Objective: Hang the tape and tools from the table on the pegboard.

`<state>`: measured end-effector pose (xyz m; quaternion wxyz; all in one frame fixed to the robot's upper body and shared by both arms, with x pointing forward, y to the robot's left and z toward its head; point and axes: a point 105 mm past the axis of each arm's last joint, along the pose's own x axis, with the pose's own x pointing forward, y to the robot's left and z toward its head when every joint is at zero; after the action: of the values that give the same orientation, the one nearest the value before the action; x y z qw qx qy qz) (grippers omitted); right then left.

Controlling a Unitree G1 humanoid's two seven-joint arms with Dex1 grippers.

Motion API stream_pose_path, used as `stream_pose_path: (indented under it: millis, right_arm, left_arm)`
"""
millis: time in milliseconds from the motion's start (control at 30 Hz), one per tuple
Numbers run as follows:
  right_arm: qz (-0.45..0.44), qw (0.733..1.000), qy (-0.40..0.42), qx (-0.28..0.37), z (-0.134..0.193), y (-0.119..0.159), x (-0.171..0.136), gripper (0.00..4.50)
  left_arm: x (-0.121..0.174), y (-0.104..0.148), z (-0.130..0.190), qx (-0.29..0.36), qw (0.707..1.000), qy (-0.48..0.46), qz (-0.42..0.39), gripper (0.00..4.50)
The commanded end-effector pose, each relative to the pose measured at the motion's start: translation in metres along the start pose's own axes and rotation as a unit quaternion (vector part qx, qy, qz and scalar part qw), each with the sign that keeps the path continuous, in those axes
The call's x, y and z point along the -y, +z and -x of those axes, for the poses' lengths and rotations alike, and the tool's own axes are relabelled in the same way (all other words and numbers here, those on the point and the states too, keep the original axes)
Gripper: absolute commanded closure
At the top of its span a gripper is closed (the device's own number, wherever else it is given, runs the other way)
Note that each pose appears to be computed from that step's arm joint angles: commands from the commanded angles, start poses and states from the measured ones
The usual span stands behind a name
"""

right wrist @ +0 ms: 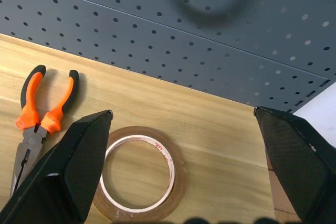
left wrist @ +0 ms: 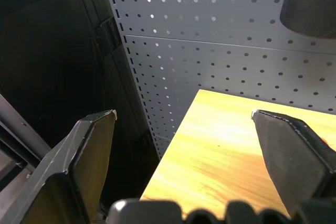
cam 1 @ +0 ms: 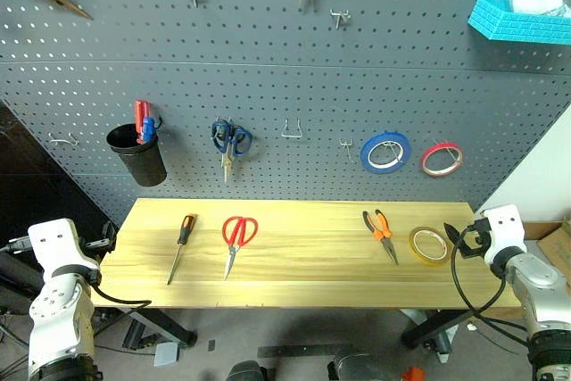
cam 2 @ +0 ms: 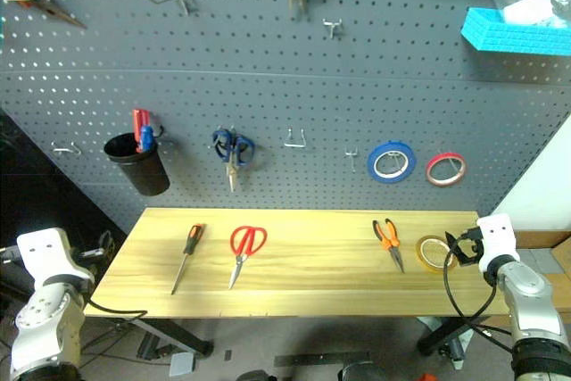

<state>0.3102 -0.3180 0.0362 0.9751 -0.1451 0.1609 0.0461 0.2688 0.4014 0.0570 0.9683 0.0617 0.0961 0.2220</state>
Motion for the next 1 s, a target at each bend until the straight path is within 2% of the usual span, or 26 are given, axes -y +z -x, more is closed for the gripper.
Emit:
stream_pose_path:
  millis: [33, 200, 333, 400, 500, 667, 733, 1000]
  right_arm:
    - [0.006, 0.999, -0.009, 0.036, 0.001, 0.024, 0.009, 0.0]
    - [-0.004, 0.999, -0.002, 0.038, 0.003, 0.026, 0.007, 0.0]
    - [-0.007, 0.999, 0.04, 0.036, 0.006, 0.03, -0.007, 0.0]
    - [0.006, 0.996, 0.082, 0.03, 0.01, 0.034, -0.024, 0.0]
    - [0.008, 0.993, 0.12, 0.02, 0.015, 0.041, -0.043, 0.0]
    - [0.023, 0.988, 0.154, -0.006, 0.016, 0.05, -0.058, 0.0]
    - [0.032, 0.986, 0.162, -0.022, 0.011, 0.051, -0.058, 0.0]
    - [0.01, 0.987, 0.14, -0.08, -0.022, 0.051, -0.039, 0.0]
  left_arm:
    - [0.007, 0.025, -0.001, 0.039, 0.999, -0.03, -0.018, 0.05]
    - [0.026, 0.035, 0.001, 0.06, 0.994, -0.081, -0.041, 0.05]
    - [0.066, 0.049, 0.014, 0.091, 0.974, -0.191, -0.082, 0.05]
    - [0.087, 0.052, 0.022, 0.097, 0.959, -0.248, -0.097, 0.05]
    - [0.112, 0.054, 0.034, 0.099, 0.933, -0.318, -0.137, 0.05]
    - [0.15, 0.058, 0.06, 0.101, 0.865, -0.446, -0.207, 0.05]
    - [0.164, 0.061, 0.07, 0.1, 0.834, -0.494, -0.227, 0.05]
    - [0.207, 0.082, 0.096, 0.122, 0.746, -0.596, -0.269, 0.05]
